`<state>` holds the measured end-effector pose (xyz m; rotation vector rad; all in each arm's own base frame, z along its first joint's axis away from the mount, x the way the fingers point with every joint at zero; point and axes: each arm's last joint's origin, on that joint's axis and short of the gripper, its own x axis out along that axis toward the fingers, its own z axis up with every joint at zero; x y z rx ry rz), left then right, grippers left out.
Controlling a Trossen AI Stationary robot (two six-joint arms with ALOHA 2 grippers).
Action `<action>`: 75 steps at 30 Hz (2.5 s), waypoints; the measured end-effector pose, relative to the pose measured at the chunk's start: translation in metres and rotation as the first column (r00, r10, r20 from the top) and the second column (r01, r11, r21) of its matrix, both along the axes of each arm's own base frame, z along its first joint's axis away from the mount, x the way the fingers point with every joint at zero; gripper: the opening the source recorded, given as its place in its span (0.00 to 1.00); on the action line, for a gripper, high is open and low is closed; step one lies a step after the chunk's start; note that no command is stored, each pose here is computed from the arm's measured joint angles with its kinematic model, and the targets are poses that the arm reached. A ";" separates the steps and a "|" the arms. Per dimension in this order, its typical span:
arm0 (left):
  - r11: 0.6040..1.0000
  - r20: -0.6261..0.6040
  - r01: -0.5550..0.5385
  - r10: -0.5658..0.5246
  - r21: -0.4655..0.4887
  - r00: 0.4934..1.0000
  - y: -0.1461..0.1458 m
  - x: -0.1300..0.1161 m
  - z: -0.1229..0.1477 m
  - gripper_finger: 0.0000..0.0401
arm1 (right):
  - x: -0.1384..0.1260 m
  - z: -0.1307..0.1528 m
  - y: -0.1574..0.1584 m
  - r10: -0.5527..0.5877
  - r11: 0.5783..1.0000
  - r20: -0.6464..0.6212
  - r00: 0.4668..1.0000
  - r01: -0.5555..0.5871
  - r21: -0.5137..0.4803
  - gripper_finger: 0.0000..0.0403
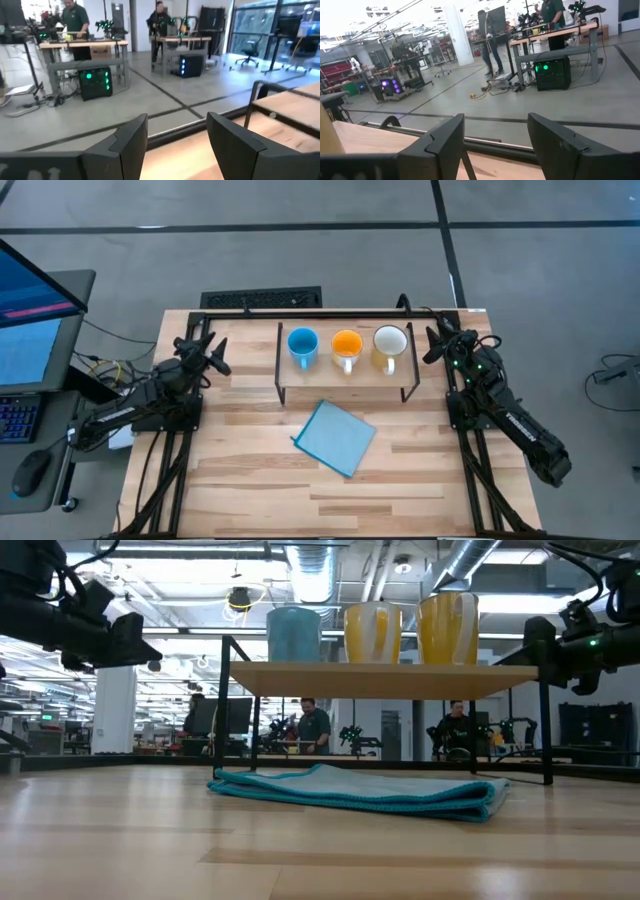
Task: Stack small to large cups/mugs on shelf
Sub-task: Return to Home Position
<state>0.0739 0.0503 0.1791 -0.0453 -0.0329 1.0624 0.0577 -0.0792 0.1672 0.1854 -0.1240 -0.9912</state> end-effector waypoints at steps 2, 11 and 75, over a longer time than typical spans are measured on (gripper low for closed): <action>1.000 0.000 -0.013 0.013 -0.014 1.000 0.000 0.000 -0.001 0.49 | 0.000 0.000 0.000 0.000 1.000 0.000 1.000 0.000 0.000 0.59; 0.999 0.004 -0.011 0.011 -0.034 1.000 0.000 0.000 -0.003 0.49 | 0.000 0.000 0.000 0.000 1.000 0.000 1.000 0.000 0.000 0.59; 1.000 -0.069 -0.010 0.009 -0.006 0.998 0.000 0.000 -0.004 0.49 | 0.000 0.000 0.000 0.002 1.000 -0.002 1.000 -0.002 0.001 0.59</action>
